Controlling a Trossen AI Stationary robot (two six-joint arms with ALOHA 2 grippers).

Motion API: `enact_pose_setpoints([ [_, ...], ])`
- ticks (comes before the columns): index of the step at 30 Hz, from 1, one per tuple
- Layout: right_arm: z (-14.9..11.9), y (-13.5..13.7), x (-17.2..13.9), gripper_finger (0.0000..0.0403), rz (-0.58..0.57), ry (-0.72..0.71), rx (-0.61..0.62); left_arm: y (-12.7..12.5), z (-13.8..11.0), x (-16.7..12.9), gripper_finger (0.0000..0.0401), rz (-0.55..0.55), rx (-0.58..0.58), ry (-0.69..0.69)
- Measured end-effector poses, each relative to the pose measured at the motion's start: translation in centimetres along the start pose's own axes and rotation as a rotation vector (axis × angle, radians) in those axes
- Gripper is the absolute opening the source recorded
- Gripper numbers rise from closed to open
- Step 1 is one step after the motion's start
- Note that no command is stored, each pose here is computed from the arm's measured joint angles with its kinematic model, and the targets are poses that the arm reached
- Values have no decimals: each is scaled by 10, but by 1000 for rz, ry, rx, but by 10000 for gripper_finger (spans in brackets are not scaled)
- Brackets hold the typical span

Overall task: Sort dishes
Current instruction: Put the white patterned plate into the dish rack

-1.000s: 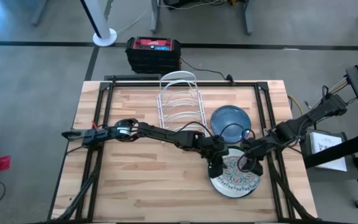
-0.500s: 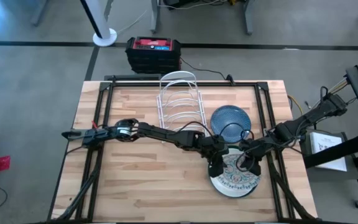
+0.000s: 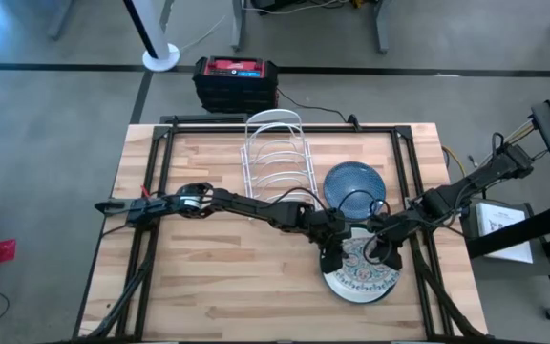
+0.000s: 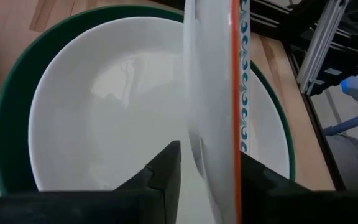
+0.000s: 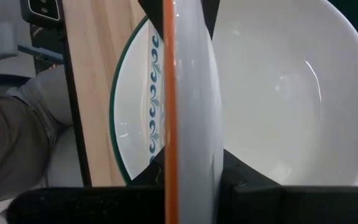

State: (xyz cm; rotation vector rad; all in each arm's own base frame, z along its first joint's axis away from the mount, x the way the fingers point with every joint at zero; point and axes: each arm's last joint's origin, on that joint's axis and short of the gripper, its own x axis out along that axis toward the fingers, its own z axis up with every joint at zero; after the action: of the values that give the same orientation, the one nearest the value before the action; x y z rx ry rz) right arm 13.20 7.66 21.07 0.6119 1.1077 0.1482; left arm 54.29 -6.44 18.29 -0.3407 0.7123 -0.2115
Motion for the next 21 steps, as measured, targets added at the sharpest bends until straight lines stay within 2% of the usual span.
enact_pose_setpoints([
  [21,-2,0,-7,29,38,-2,10,-5,9,-9,93,-38,2,-33],
])
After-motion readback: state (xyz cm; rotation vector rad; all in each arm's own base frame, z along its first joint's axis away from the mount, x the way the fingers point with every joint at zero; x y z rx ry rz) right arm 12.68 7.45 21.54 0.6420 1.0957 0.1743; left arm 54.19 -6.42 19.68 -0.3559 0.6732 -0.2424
